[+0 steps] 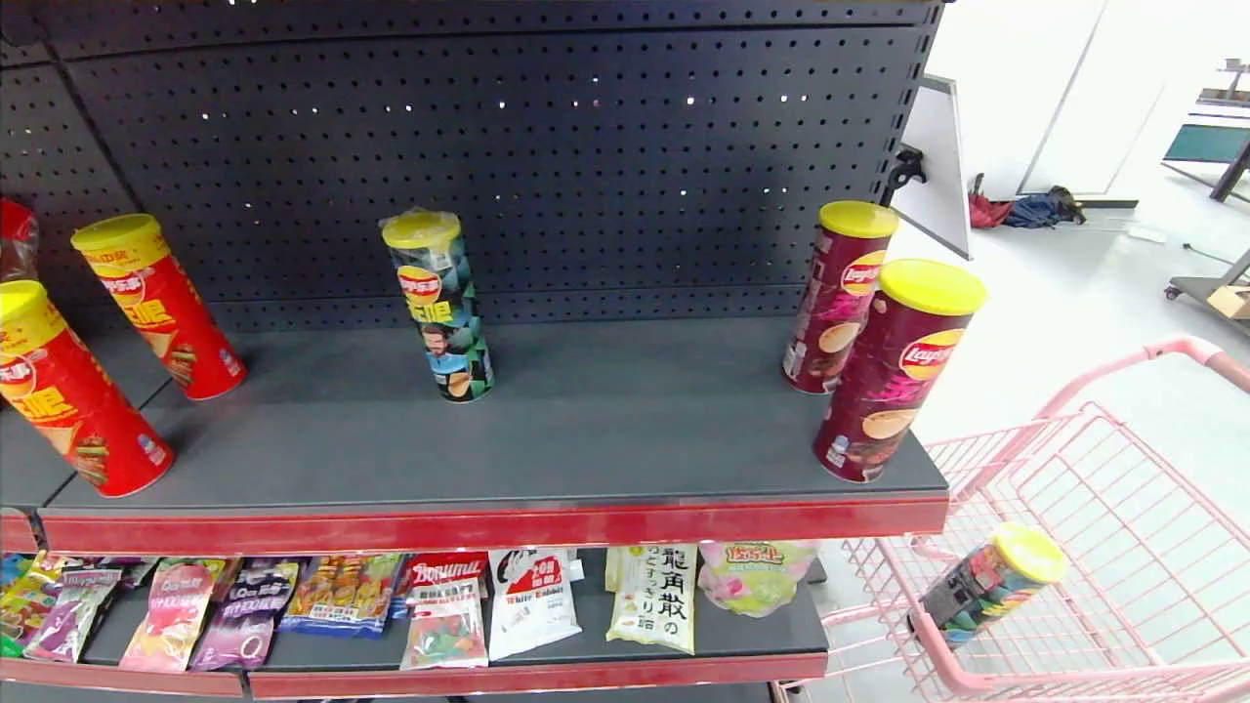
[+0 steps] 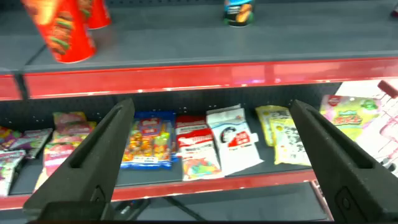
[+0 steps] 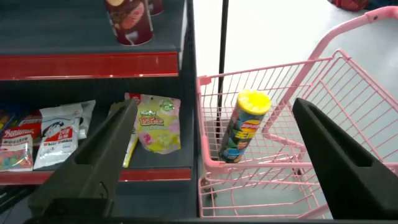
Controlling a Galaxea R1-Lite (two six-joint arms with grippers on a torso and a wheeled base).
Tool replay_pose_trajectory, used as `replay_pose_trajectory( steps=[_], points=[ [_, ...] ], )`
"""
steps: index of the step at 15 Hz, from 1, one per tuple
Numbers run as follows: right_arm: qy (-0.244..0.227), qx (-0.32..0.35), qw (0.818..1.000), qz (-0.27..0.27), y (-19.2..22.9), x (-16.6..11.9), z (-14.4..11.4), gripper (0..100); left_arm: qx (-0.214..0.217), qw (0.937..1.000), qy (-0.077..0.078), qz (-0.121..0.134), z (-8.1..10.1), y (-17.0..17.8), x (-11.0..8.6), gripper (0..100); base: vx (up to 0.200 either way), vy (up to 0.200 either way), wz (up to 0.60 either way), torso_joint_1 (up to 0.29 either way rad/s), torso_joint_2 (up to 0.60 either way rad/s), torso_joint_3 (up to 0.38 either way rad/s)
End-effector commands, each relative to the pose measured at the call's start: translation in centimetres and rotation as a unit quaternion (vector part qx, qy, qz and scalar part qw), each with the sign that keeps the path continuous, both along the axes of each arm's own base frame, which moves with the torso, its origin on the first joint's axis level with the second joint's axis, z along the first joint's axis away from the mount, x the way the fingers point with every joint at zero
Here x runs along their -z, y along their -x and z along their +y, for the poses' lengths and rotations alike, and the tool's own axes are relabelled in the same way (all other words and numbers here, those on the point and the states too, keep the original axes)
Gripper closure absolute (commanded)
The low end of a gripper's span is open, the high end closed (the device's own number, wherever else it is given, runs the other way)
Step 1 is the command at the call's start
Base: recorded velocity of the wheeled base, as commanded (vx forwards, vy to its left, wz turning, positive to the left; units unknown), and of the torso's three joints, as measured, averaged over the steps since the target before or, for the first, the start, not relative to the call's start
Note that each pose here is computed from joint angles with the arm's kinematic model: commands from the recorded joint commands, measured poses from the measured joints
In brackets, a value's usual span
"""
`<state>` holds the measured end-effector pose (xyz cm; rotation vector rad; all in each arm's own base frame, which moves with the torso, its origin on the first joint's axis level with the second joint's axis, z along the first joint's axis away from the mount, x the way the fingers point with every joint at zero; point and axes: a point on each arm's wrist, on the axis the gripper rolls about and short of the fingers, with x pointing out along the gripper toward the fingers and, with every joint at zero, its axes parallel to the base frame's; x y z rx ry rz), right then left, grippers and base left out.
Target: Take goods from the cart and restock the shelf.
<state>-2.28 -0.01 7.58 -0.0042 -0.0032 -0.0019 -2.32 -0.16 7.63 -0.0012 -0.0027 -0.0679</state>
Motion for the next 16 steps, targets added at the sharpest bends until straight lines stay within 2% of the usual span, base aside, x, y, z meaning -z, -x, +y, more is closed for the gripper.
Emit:
replay_pose_trajectory(
  steps=[1,2,12,16],
  points=[
    [0.0,0.0,1.0,0.0,0.0,0.0,0.0,0,0.0,1.0,0.0,0.0,0.0,0.0,-0.03,0,0.0,0.0,0.0,0.0,0.0,0.0],
    [0.002,0.001,1.0,0.0,0.0,0.0,-0.01,0,0.0,1.0,0.0,0.0,0.0,0.0,-0.03,0,0.0,0.0,0.0,0.0,0.0,0.0],
    [-0.001,0.001,1.0,0.0,0.0,0.0,-0.01,0,0.0,1.0,0.0,0.0,0.0,0.0,-0.03,0,0.0,0.0,-0.6,0.001,0.0,0.002],
    [0.001,0.001,1.0,0.0,0.0,0.0,-0.01,0,0.0,1.0,0.001,0.0,0.0,0.0,-0.03,0,0.0,0.0,0.0,0.0,0.0,0.0]
  ],
)
